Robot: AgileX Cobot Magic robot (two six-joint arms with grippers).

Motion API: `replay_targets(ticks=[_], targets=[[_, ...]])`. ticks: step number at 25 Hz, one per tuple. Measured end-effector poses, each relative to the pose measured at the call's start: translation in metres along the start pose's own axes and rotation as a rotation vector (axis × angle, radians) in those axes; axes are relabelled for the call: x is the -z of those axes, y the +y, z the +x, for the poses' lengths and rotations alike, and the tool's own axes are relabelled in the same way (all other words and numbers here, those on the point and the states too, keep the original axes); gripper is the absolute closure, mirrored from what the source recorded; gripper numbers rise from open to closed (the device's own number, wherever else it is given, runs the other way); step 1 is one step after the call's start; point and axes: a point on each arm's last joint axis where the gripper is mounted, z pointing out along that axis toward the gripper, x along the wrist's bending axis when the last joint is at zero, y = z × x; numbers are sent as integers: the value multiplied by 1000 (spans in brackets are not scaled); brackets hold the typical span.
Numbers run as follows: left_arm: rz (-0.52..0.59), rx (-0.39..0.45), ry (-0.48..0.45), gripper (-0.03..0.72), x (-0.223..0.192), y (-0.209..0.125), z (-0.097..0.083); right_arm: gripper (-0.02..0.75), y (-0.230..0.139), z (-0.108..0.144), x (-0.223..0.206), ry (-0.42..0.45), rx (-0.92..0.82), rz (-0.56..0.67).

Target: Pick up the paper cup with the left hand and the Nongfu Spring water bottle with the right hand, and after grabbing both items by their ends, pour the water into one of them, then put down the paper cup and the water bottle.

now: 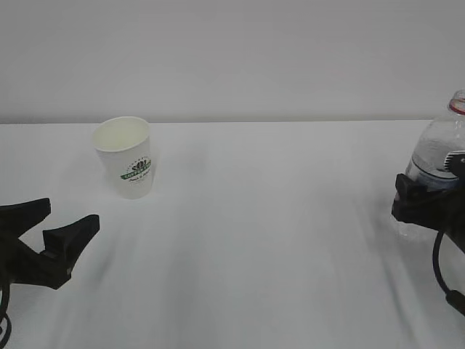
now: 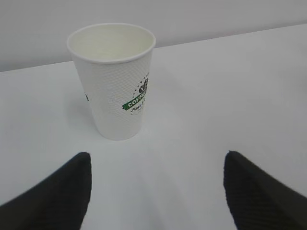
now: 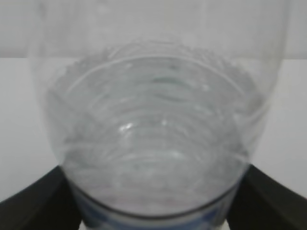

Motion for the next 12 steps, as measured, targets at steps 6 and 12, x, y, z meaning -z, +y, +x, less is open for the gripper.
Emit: replay_targets(ticks=[6,12], targets=[[0,1,2,64,0,0,0,141,-1,2,-13,-6,-4,-4],[-1,4,10,67,0,0,1,151,-4,2,-17,-9,1,1]])
